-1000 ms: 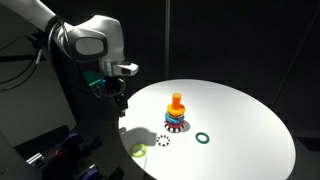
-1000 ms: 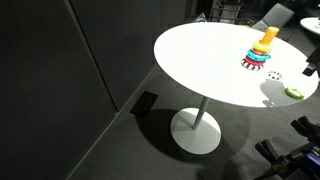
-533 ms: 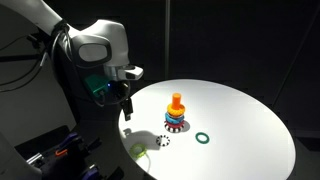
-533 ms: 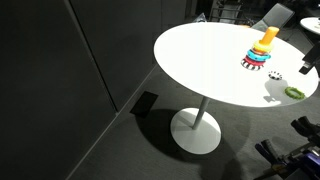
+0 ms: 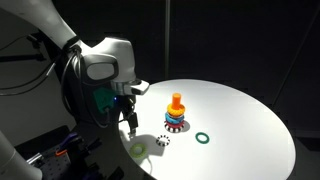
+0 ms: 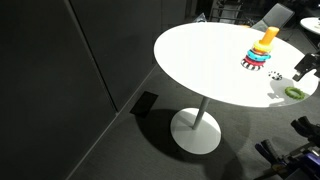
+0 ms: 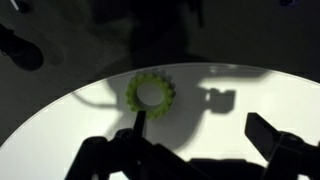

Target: Lift the lime green donut plush toy from the table and put it on the orange holder

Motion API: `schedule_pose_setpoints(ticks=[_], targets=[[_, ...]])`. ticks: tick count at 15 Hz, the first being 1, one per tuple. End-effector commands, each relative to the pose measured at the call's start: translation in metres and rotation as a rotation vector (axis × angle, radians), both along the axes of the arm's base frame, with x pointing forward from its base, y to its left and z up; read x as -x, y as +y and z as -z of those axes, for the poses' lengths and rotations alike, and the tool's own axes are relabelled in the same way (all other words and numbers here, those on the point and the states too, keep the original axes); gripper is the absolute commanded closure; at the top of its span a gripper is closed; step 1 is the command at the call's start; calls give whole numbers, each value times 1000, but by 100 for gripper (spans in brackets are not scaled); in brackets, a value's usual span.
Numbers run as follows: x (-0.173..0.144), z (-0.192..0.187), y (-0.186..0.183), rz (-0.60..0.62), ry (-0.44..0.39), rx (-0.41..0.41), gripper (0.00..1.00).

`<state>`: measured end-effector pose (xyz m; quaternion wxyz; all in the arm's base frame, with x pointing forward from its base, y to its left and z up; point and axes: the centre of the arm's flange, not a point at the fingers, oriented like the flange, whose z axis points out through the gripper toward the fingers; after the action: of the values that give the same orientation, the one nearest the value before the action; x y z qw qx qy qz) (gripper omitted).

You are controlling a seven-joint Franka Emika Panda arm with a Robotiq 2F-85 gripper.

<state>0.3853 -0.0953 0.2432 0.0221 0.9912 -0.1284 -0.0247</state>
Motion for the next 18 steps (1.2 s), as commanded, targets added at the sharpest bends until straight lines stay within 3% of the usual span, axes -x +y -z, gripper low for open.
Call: schedule_pose_setpoints(ticks=[1, 10, 18], targets=[[-5, 21, -16, 39, 12, 35, 0], [-2, 66, -49, 111, 18, 65, 0], [-4, 91, -55, 120, -6, 73, 0]])
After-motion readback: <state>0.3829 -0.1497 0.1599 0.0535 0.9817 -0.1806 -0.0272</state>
